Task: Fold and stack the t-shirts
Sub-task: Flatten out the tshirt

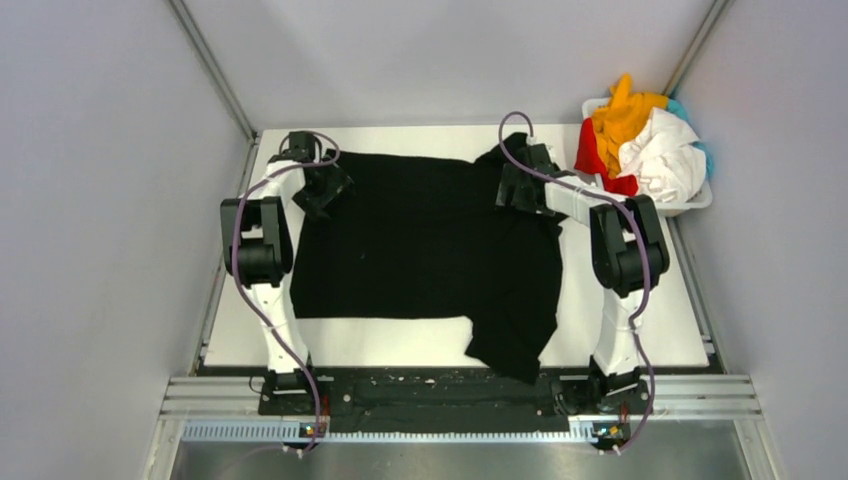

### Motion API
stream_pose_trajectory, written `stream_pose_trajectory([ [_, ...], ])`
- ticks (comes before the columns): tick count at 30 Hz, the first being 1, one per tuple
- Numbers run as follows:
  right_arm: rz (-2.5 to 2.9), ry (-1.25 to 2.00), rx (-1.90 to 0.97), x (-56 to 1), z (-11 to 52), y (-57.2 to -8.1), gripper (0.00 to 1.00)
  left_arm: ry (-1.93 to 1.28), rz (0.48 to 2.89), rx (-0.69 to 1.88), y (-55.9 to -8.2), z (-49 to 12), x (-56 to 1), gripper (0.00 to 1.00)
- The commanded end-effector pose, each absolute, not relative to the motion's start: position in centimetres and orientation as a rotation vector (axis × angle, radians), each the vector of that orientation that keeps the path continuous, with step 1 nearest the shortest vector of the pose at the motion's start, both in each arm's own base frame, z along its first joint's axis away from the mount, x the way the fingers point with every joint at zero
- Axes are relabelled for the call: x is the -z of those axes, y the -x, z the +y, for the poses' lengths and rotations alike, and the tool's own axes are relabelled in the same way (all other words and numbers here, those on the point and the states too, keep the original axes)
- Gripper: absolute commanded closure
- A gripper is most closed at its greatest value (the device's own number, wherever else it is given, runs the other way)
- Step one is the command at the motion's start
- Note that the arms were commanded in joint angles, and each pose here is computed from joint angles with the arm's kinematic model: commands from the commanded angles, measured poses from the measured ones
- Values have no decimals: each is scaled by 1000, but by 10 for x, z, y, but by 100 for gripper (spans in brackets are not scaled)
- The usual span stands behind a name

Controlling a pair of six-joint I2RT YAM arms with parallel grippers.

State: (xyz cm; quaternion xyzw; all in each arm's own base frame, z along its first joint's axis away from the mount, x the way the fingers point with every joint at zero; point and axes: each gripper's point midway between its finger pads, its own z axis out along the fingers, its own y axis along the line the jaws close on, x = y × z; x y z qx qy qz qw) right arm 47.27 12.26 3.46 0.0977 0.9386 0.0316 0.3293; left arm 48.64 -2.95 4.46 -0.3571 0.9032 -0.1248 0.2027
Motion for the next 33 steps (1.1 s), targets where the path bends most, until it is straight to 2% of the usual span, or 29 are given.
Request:
stream_pose_trajectory([
  [1, 2432, -246, -125, -70, 118, -457, 1, 938, 2458, 358, -492, -24, -74, 1],
  [6, 2389, -303, -161, -98, 102, -394, 1, 845, 2418, 401, -456, -42, -107, 1],
  [10, 2401, -361, -139, -87, 82, -336, 1, 747, 2478, 433, -405, -74, -95, 1],
  [15, 2485, -415, -144, -55, 75, -293, 12, 671, 2544, 452, -355, -101, -76, 1],
  [23, 2509, -470, -66, -30, 64, -282, 45, 656, 2572, 429, -329, -110, -62, 1],
  [24, 2514, -474, -55, -29, 62, -281, 54, 658, 2571, 420, -328, -109, -62, 1],
  [27, 2526, -455, -59, -35, 65, -281, 90, 666, 2569, 395, -328, -106, -62, 1],
  [28, 2523, -441, -57, -42, 67, -283, 98, 666, 2568, 390, -327, -105, -62, 1],
  [33, 2522, -342, 94, -78, 89, -283, 97, 680, 2548, 363, -329, -101, -65, 1],
])
